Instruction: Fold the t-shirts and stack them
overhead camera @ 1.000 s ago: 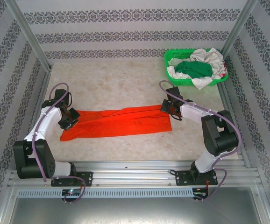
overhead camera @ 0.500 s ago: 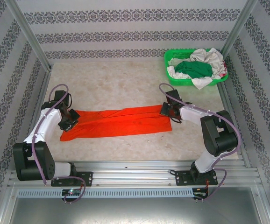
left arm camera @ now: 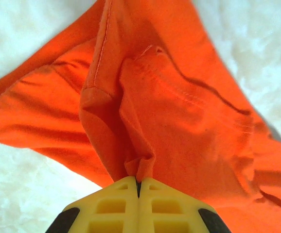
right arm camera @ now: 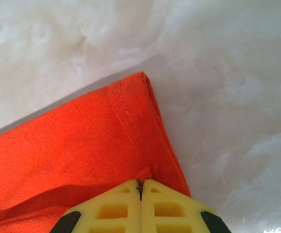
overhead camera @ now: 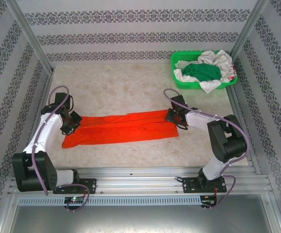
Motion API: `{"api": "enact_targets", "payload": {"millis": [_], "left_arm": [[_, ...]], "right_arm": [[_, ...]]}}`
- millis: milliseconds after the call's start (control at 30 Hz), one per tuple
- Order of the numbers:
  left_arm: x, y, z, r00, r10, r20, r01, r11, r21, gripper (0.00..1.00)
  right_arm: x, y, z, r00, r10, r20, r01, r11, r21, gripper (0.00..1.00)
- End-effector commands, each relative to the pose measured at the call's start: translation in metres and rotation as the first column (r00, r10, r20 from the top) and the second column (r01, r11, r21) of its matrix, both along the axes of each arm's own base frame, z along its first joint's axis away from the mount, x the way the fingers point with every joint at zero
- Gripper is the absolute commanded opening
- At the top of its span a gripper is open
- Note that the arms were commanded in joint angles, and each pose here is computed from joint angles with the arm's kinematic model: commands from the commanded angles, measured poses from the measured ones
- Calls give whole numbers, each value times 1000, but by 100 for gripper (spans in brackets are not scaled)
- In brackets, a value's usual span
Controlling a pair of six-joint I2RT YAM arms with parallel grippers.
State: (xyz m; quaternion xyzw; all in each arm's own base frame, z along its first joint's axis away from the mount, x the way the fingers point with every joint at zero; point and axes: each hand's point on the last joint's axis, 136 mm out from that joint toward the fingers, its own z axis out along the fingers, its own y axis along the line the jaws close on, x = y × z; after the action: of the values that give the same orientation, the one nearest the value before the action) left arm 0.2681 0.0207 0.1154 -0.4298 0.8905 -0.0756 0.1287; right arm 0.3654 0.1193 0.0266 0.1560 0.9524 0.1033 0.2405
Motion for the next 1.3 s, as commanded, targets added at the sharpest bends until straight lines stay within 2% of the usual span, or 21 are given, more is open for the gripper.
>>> {"api": "enact_targets", "payload": {"millis": [0, 433, 500, 533, 633, 700, 833, 867, 933, 1000, 1067, 1133, 1167, 1267], "left_arm": [[-16, 3, 5, 999, 49, -24, -49, 999, 1, 2], [-43, 0, -55, 987, 85, -134, -88, 996, -13, 3], [-43, 1, -62, 985, 80, -151, -83, 996, -12, 3], [-43, 1, -64, 984, 80, -157, -82, 997, -10, 4], [-43, 3, -71, 981, 78, -177, -79, 997, 1, 16], [-44, 5, -70, 981, 80, -176, -78, 997, 16, 24], [-43, 14, -59, 984, 98, -149, -89, 994, 66, 36], [-43, 16, -55, 985, 100, -142, -90, 993, 77, 47], [-42, 17, -47, 985, 118, -126, -108, 991, 82, 61], [-35, 8, -45, 989, 119, -84, -116, 992, 44, 86], [-28, 1, -44, 991, 120, -54, -119, 993, 19, 99], [-24, -3, -49, 991, 125, -43, -125, 992, 3, 99], [-22, -3, -55, 991, 127, -46, -127, 992, 1, 94], [-18, -2, -69, 988, 127, -85, -127, 992, 6, 67]], "right_arm": [[5, 3, -3, 1000, -6, 7, 6, 1000, -10, 3], [5, 7, -1, 1000, 14, 7, -14, 1000, -5, 4], [4, 8, 3, 1000, 18, 14, -18, 1000, -4, 8], [3, 8, 6, 1000, 19, 20, -19, 1000, -4, 13], [0, 4, 17, 999, 7, 54, -6, 1000, -12, 45], [-2, 1, 30, 995, 9, 97, -6, 1000, -24, 56], [0, 7, 60, 980, 63, 188, -51, 997, -65, 63], [2, 11, 66, 976, 82, 203, -68, 995, -75, 64], [5, 22, 74, 967, 121, 225, -104, 991, -84, 65], [10, 39, 78, 958, 171, 231, -155, 984, -87, 65], [15, 57, 76, 952, 209, 223, -196, 977, -79, 65], [21, 77, 72, 947, 243, 211, -236, 970, -61, 65], [23, 88, 69, 944, 260, 203, -256, 966, -48, 65], [26, 114, 53, 944, 287, 161, -290, 957, -7, 65]]}}
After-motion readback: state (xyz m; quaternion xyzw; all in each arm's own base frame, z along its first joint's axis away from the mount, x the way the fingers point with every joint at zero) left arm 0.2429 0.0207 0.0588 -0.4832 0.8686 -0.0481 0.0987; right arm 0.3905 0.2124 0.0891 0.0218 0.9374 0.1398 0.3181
